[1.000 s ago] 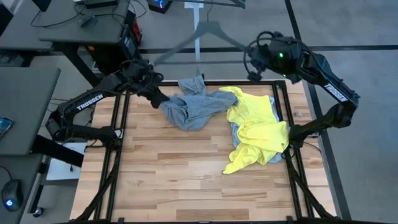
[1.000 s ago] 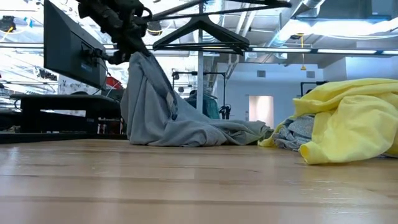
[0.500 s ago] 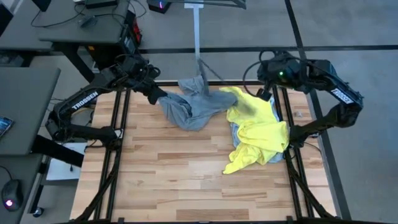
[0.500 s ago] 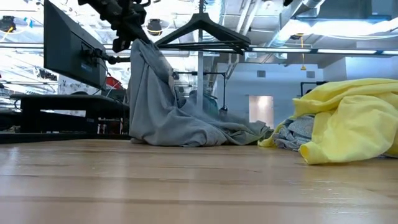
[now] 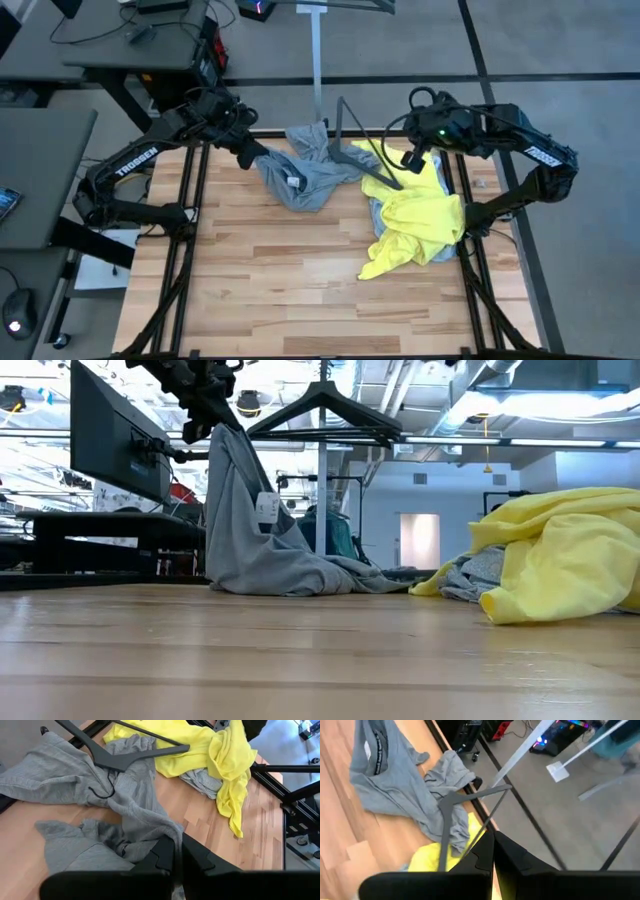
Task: Hang clothes
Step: Hang the gray shirt on the black hanger
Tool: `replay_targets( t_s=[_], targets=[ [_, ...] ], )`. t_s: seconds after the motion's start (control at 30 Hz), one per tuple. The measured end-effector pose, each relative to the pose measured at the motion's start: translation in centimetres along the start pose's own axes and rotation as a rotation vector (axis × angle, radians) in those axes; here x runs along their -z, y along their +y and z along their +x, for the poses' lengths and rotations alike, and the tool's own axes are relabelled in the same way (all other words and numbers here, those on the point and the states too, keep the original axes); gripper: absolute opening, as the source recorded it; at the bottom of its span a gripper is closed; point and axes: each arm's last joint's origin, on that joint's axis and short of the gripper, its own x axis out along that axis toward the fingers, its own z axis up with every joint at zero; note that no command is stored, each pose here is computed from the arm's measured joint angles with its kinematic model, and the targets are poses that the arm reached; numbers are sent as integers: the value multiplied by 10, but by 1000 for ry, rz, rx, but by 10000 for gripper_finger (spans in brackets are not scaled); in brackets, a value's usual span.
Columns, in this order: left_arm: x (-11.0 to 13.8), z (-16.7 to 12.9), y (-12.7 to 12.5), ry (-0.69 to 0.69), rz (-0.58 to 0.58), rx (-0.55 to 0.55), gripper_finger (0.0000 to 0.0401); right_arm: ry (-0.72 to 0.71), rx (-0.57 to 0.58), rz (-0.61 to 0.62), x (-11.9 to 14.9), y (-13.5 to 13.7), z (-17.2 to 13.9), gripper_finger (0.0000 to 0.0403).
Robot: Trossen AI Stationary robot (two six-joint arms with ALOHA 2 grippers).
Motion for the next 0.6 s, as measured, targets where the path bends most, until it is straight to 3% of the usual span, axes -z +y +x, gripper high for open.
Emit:
replay_targets(
  t_s=[0.17,0.43,0.6],
  targets=[
    [2,0,0,18,-10,-1,0,75,-110,86,7,10,38,31],
    [4,1,-1,42,-4,3,0,71,-282,198,33,9,146,152],
    [6,1,-1,55,4,2,0,269,-319,142,64,6,212,208]
  ],
)
